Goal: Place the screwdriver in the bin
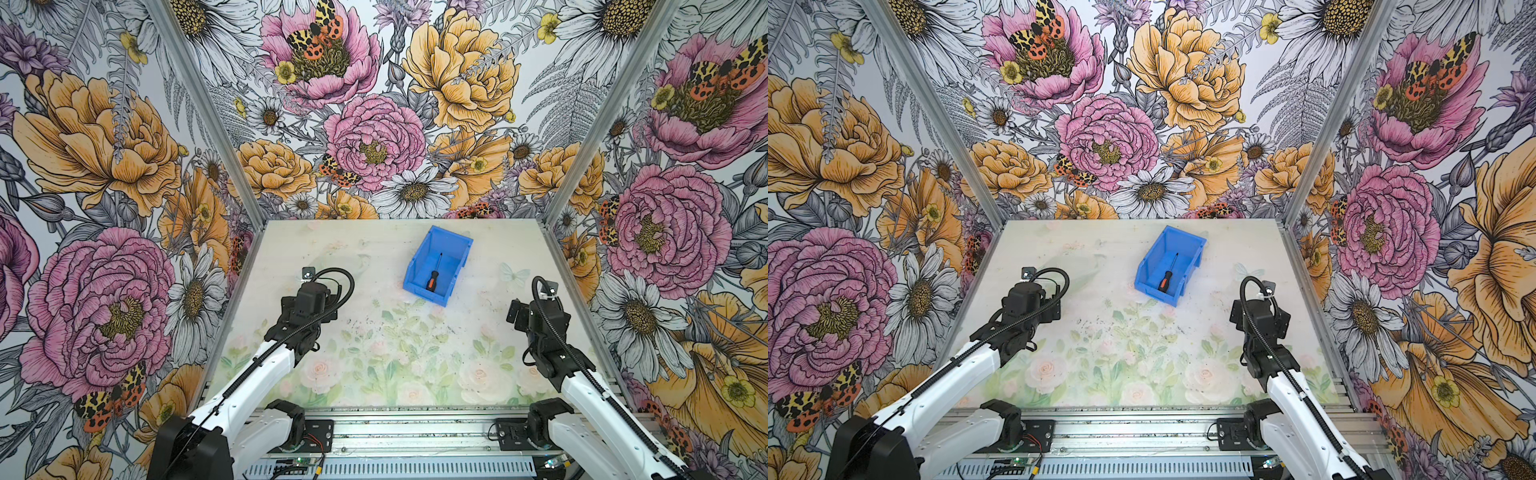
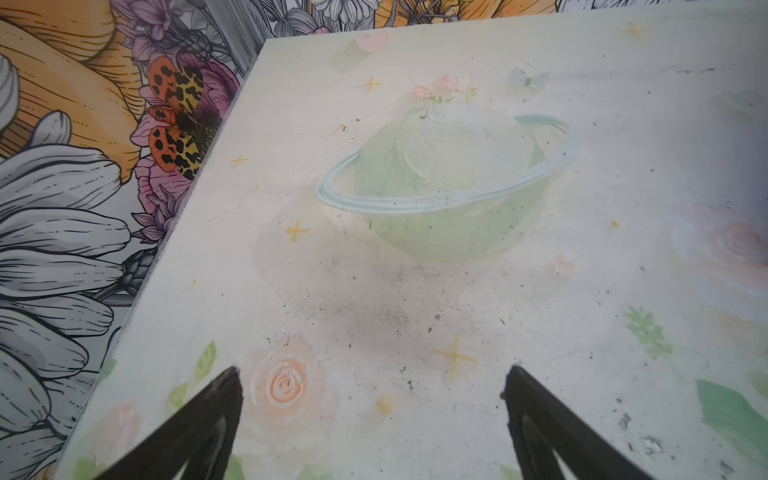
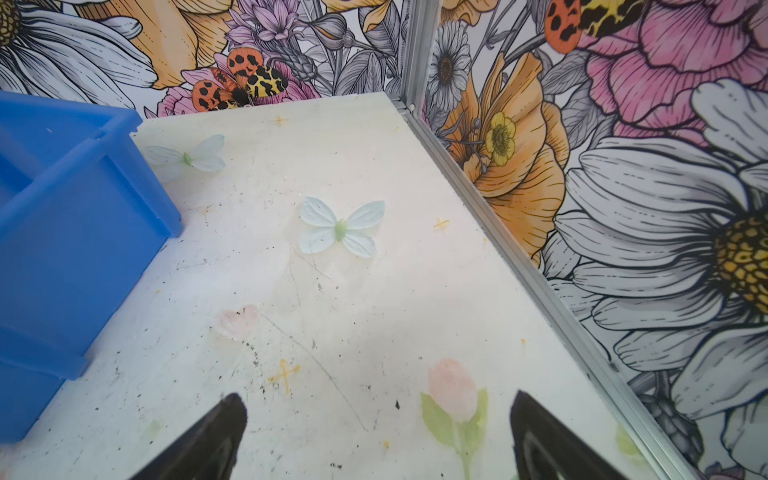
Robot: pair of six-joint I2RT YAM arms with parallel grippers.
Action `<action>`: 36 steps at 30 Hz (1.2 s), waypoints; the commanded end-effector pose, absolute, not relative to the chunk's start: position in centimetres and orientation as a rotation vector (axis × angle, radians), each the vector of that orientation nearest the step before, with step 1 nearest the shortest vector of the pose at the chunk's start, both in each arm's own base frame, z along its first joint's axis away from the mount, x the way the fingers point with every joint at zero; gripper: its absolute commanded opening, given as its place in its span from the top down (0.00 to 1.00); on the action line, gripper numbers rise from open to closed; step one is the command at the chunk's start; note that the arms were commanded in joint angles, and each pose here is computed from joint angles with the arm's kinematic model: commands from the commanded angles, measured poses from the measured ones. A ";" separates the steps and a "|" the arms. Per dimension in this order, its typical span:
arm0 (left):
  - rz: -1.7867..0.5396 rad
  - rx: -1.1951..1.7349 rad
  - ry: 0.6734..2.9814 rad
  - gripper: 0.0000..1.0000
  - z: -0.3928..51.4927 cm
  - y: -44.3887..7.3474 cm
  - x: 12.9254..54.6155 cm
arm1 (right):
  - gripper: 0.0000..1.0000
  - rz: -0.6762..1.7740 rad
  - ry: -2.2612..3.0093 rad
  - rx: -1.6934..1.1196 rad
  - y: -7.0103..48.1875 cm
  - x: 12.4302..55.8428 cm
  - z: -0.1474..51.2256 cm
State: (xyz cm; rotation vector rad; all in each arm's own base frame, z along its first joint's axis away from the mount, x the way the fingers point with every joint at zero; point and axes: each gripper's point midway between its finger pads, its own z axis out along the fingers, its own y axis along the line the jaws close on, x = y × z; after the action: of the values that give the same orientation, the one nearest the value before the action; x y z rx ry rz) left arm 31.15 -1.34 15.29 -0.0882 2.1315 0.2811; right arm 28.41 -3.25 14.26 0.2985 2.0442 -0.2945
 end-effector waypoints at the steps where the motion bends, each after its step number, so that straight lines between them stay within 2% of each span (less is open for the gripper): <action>1: 0.343 -0.084 1.975 0.01 17.1 0.2 31.7 | 0.00 -0.356 2.025 0.252 -3.8 29.1 13.3; 7: 0.220 -0.134 1.916 0.01 14.4 2.5 30.5 | 0.01 -0.317 2.016 0.184 -2.8 30.7 12.3; 12: 0.127 -0.150 1.910 0.01 14.3 2.9 30.8 | 0.01 -0.327 2.012 0.153 -2.7 32.2 12.2; 24: 0.094 -0.223 1.784 0.01 15.4 3.4 34.1 | 0.00 -0.282 1.952 0.143 -2.5 38.3 12.6; 29: 0.080 -0.221 1.741 0.01 15.6 3.1 36.6 | 0.01 -0.268 1.920 0.158 -3.0 40.8 12.6; 36: 0.090 -0.176 1.729 0.01 14.4 2.7 39.5 | 0.01 -0.222 1.874 0.188 -3.8 40.5 12.0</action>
State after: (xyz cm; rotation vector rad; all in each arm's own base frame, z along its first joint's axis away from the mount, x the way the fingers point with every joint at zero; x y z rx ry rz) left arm 38.21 3.33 12.13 -0.2093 1.8362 0.1165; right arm 39.95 -4.01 10.19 0.1800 1.9672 -0.2694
